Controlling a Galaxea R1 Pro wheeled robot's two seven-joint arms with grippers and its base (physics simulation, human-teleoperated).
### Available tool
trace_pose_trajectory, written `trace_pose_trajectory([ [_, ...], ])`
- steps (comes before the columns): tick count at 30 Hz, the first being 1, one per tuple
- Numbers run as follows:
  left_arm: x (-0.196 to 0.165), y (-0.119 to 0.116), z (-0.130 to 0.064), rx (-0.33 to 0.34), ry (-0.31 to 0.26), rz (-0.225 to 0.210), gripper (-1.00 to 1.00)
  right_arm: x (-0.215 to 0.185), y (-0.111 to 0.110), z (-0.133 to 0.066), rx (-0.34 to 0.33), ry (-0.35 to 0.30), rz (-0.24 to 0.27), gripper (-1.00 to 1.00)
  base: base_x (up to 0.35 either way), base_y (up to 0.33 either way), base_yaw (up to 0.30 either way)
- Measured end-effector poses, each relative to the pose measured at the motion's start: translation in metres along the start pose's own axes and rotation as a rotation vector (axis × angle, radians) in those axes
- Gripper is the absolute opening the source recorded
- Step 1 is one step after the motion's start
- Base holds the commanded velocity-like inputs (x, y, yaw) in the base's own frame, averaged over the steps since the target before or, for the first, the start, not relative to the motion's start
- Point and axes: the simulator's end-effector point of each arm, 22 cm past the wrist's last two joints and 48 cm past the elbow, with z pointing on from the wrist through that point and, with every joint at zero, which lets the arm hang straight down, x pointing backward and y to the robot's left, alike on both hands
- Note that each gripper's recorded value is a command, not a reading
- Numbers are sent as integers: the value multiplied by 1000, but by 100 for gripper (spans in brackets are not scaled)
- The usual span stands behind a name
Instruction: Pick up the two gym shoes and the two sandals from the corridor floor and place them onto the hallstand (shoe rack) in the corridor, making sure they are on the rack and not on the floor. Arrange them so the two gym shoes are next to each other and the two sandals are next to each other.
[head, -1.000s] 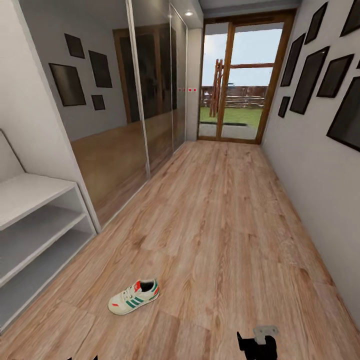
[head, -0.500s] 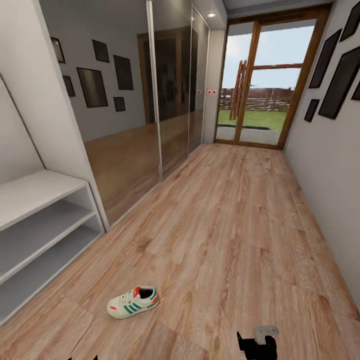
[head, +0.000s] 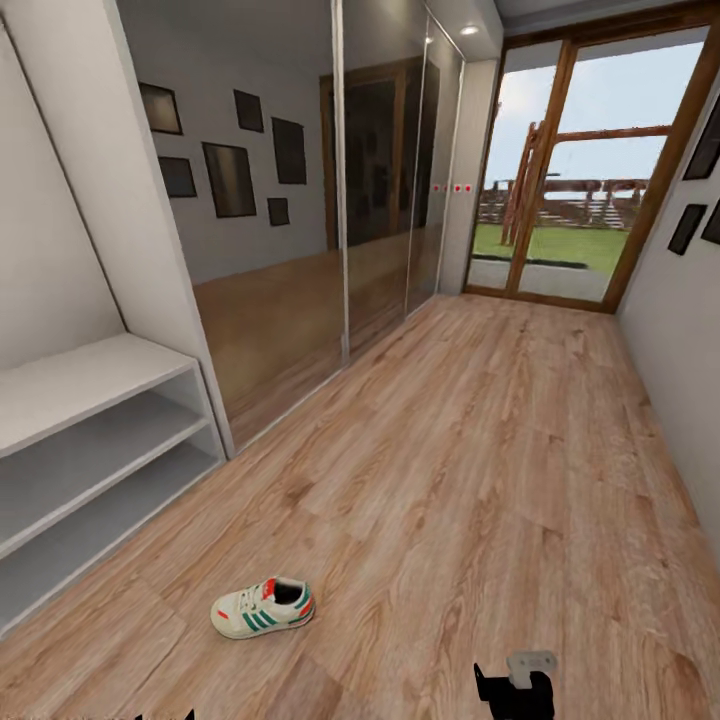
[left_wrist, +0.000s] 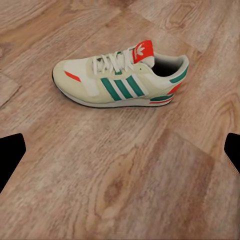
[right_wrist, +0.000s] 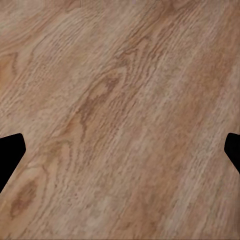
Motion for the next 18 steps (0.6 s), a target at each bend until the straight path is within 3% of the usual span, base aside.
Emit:
trace_pose_trajectory([
  [18,-5,0,0,1,-14,0,100,-6,-1,-1,1,-12,1,100,101,-262,246],
])
